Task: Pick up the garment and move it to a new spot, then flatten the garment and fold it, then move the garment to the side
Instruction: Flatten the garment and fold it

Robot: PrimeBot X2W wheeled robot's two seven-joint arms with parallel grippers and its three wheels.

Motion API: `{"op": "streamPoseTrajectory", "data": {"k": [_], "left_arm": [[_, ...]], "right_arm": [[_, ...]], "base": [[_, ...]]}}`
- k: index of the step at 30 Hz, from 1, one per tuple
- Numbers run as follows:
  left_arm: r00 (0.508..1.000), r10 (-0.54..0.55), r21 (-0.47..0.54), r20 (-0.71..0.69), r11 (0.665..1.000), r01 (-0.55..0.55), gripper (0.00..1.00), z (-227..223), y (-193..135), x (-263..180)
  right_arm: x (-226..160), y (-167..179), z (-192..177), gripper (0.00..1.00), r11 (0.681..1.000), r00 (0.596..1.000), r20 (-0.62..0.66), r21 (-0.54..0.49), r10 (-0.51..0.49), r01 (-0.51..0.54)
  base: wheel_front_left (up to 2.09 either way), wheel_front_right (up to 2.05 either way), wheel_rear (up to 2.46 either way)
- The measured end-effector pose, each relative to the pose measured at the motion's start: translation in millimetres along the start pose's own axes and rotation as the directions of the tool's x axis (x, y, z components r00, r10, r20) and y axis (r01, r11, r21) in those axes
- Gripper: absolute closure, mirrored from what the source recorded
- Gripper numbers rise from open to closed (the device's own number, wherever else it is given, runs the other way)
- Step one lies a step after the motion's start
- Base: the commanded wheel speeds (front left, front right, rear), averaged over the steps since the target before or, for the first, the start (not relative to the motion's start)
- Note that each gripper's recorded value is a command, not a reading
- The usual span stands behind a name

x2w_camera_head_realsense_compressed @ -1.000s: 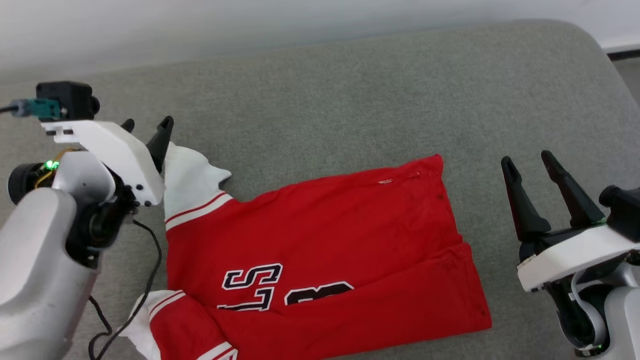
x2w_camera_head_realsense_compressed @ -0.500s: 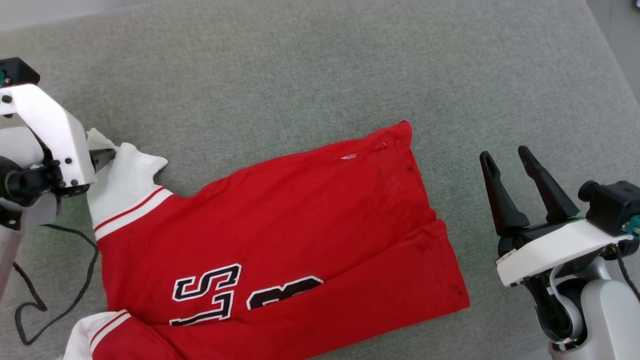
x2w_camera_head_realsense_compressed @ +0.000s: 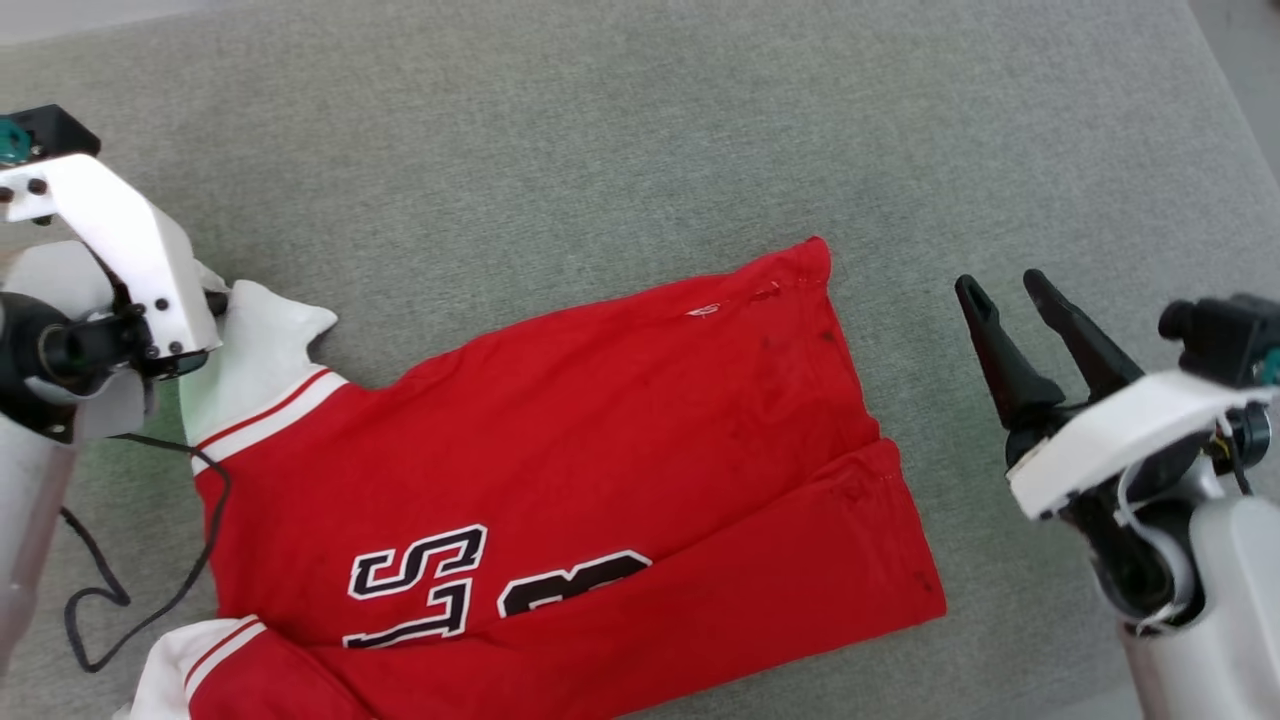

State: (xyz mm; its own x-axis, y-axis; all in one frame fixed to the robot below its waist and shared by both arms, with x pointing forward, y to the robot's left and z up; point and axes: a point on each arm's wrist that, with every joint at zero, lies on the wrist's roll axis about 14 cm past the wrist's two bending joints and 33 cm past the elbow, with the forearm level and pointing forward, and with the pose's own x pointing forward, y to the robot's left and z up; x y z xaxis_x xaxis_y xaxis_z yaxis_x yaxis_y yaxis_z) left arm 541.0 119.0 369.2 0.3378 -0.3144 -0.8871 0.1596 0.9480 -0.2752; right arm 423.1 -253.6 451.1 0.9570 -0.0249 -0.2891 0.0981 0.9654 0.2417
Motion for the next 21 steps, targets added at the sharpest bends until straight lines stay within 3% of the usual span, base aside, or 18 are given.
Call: {"op": "streamPoseTrajectory", "data": {"k": [4,8,15,21], "left_arm": [[0.999,-0.012,0.019,0.043,1.0,0.011,1.0,4.4,-5.8,-8.7],[0.994,-0.033,0.059,0.103,0.998,0.027,1.0,13.5,-14.6,-21.8],[0.974,-0.038,0.112,0.222,0.994,0.013,1.0,35.9,-12.8,-46.4],[0.969,-0.026,0.114,0.247,0.994,-0.003,1.0,37.3,-2.1,-46.6]], "right_arm": [[15.5,-6.0,-10.0,0.0,1.0,0.99,-0.139,0.014,0.015,-0.013],[35.2,3.3,-22.4,0.0,0.998,0.953,-0.295,0.022,0.064,-0.061],[64.8,40.9,-44.5,0.0,0.984,0.855,-0.491,0.017,0.164,-0.179],[79.9,46.9,-70.6,0.0,0.979,0.759,-0.631,0.0,0.157,-0.203]], "base": [[0.0,0.0,0.0],[0.0,0.0,0.0],[0.0,0.0,0.0],[0.0,0.0,0.0]]}}
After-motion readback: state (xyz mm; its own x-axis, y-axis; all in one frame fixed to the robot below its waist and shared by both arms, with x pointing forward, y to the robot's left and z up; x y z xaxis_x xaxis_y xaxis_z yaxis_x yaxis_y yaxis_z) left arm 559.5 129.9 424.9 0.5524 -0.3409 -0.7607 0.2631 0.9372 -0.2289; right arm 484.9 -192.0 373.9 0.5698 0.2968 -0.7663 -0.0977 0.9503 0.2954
